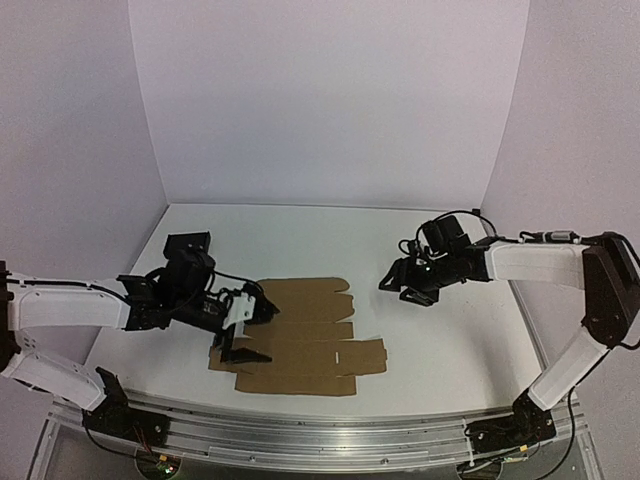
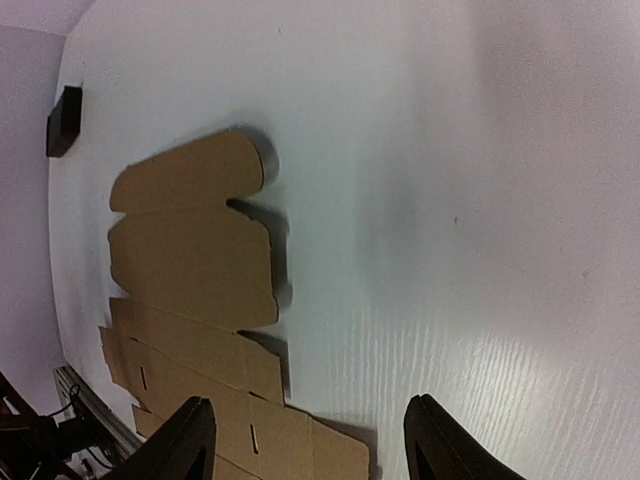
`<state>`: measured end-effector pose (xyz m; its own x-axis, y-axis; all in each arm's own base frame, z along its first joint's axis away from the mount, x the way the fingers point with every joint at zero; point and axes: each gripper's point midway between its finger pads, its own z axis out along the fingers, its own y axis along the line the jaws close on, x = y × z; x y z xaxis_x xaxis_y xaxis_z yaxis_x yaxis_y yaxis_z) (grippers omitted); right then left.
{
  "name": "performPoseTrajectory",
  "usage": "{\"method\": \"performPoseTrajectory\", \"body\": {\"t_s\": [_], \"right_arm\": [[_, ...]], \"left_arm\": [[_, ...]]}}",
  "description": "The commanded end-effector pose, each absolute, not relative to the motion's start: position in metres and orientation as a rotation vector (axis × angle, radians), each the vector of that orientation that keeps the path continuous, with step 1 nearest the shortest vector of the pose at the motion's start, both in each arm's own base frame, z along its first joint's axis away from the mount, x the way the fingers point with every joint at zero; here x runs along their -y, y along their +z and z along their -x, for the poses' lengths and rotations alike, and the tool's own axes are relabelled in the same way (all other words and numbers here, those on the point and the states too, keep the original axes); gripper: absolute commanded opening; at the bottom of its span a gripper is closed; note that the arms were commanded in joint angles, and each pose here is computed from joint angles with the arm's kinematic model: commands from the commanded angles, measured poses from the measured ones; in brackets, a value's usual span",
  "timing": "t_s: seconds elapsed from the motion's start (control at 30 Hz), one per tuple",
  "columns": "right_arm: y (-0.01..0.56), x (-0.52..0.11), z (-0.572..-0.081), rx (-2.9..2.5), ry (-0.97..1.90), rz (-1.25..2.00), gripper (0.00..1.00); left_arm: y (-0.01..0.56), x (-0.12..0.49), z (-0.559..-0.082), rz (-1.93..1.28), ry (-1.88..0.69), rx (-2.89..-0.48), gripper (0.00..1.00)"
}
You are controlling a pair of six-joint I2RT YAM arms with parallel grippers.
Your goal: Fold the paper box
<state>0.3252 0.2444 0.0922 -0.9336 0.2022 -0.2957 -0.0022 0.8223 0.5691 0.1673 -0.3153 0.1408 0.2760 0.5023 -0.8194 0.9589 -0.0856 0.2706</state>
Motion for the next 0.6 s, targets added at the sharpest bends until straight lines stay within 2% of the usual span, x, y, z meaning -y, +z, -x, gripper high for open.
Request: {"method": "performPoseTrajectory", "body": {"t_s": [0.0, 0.2, 0.33, 0.57], "right_arm": [[0.079, -0.274, -0.27, -2.886, 0.855, -0.134, 0.66], [0.067, -0.291, -0.194, -2.979, 0.699, -0.188, 0.66], [0.05, -0.313, -0.154, -3.08, 0.709, -0.166, 0.65], [0.017, -0.324, -0.132, -3.205, 0.75, -0.15, 0.63]], "left_arm": [[0.086, 0.304, -0.128, -2.043, -0.568, -1.362, 1.0], [0.059, 0.304, -0.123, -2.129, -0.439, -1.359, 1.0], [0.048, 0.306, -0.125, -2.118, -0.407, -1.326, 1.0], [0.027, 0.304, -0.117, -2.15, -0.458, -1.331, 1.0]]}}
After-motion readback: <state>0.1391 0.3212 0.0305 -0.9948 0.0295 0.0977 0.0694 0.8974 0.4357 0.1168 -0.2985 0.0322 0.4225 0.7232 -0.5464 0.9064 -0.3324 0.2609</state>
